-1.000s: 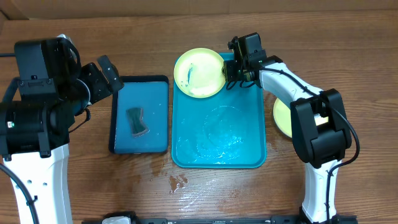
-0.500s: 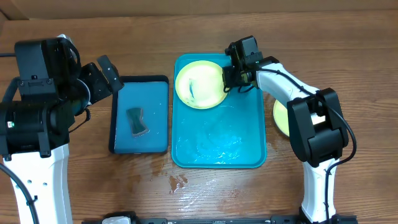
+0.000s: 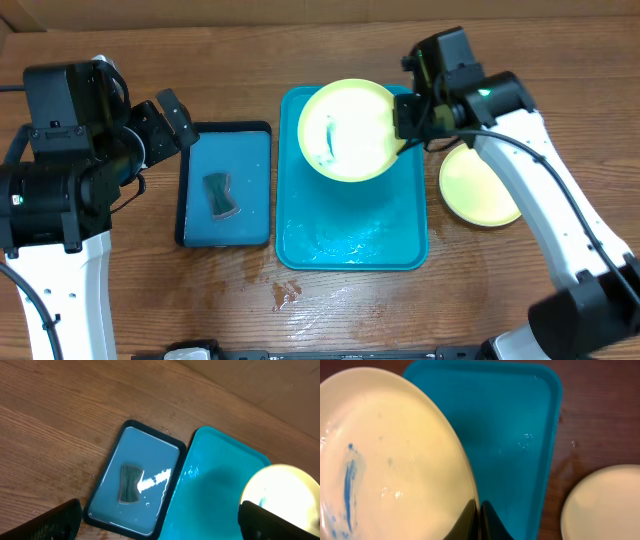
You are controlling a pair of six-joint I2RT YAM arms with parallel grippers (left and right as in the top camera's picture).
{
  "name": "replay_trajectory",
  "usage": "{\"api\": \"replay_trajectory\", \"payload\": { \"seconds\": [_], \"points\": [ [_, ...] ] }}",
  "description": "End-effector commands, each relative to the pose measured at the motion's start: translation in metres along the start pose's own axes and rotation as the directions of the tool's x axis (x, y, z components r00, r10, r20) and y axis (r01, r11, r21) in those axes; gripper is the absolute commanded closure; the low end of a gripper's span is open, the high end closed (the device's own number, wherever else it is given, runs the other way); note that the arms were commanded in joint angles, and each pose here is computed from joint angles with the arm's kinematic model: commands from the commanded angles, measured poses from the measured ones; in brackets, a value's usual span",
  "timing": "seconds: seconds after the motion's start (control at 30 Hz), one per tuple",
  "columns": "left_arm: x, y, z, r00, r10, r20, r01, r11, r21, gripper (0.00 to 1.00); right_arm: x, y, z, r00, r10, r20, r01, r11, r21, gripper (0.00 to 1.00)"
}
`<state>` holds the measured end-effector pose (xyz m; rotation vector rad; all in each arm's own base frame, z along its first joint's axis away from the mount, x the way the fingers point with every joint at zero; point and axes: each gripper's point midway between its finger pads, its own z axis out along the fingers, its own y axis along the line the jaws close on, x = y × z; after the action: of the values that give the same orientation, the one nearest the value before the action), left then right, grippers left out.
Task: Clean dirty plates on tray and stack at the side
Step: 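Move the right gripper to the remaining yellow plate and grip its rim, then pick up the sponge from the dark tray with the left gripper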
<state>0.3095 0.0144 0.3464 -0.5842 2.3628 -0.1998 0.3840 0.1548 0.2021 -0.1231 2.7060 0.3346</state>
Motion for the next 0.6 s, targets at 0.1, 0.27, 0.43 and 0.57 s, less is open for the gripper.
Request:
{"api": "replay_trajectory", "payload": {
  "seconds": [0.1,0.27,0.43,0.57],
  "points": [
    [-0.004,0.0,-0.004,1.0,0.017,0.017,-0.017,1.0,-0.001,0.0,0.06,-0.021,0.076,0.946,0.281,-0.164,-0.266,0.958,0.105,0.96],
    [0.009,0.006,-0.003,0.999,0.018,-0.039,-0.019,0.999,-0.026,0.0,0.106,-0.007,0.122,0.897,0.351,-0.269,-0.365,0.931,-0.006,0.96],
    [0.031,0.009,0.013,0.982,0.091,-0.164,-0.098,0.995,-0.036,0.0,0.102,-0.006,0.117,0.946,0.219,-0.238,-0.238,0.97,-0.053,0.95],
    [0.048,0.003,0.037,0.956,0.133,-0.263,-0.14,0.99,-0.009,0.02,0.09,-0.014,0.096,0.974,0.146,-0.173,-0.151,0.988,-0.015,0.76]
  ]
}}
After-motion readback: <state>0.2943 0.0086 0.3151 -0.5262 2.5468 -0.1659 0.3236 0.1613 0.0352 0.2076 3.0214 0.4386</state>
